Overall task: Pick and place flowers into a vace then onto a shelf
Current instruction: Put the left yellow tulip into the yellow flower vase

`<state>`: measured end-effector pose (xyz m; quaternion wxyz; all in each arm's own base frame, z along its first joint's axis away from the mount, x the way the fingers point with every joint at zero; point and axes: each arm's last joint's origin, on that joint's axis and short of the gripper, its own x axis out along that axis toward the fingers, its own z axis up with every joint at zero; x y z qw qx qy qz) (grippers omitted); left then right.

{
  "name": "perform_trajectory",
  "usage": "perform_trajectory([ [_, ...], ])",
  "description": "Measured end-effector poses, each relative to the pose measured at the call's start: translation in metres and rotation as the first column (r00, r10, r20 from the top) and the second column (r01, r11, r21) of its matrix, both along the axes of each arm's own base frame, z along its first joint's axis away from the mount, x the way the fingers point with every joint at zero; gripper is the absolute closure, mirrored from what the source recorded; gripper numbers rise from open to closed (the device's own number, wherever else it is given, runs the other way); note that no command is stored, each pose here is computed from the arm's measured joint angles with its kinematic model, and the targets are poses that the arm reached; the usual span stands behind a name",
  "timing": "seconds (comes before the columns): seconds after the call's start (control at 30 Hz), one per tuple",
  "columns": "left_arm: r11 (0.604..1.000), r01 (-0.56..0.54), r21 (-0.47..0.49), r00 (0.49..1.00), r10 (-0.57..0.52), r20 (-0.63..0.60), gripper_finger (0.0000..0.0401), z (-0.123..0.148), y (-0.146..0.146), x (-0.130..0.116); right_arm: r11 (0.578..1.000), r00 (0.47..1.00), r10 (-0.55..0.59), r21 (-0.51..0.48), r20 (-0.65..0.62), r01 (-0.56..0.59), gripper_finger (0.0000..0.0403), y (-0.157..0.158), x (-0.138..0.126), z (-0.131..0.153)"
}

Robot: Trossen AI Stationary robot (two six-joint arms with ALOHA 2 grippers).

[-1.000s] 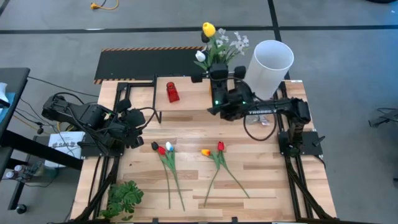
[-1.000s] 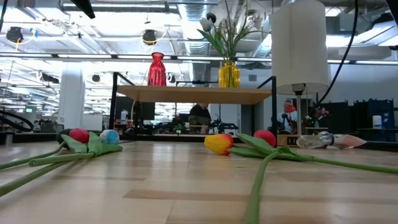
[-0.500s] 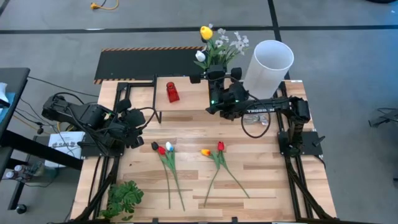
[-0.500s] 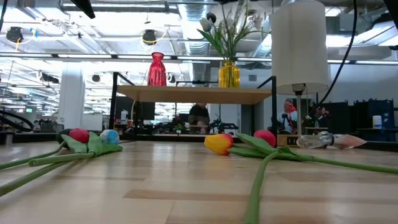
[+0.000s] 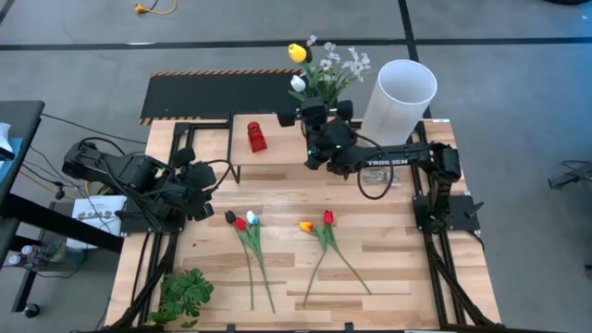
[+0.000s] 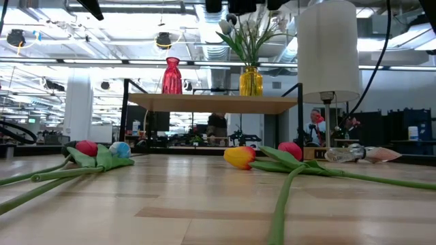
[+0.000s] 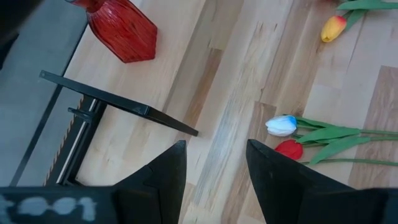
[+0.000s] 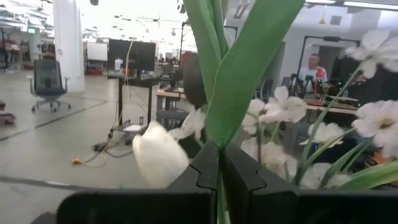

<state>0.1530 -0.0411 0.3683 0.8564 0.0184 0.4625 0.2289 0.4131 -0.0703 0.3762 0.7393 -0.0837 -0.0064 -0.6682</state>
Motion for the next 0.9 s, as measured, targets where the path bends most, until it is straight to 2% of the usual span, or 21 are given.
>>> perform_trajectory([
  [0.23, 1.0, 0.0, 0.0, 1.0, 0.0, 0.0, 0.0244, 0.0, 0.0, 0.0, 1.0, 1.0, 0.007, 0.031, -0.002, -0.007, 0.0403, -0.003, 0.004, -0.009],
  [0.47, 1.0, 0.0, -0.001, 1.0, 0.0, -0.001, 0.0244, 0.0, 0.0, 0.0, 0.998, 0.998, 0.001, 0.067, -0.062, 0.003, 0.0401, -0.003, 0.008, -0.022],
  [0.73, 1.0, 0.0, -0.001, 1.0, 0.0, -0.001, 0.0244, 0.0, 0.0, 0.0, 0.988, 0.993, -0.113, 0.104, -0.029, 0.115, 0.0397, -0.004, 0.005, -0.028],
  [0.9, 1.0, 0.0, -0.001, 1.0, 0.0, -0.001, 0.0244, 0.0, 0.0, 0.0, 0.984, 0.989, -0.142, 0.108, -0.029, 0.145, 0.0384, -0.004, 0.004, -0.028],
])
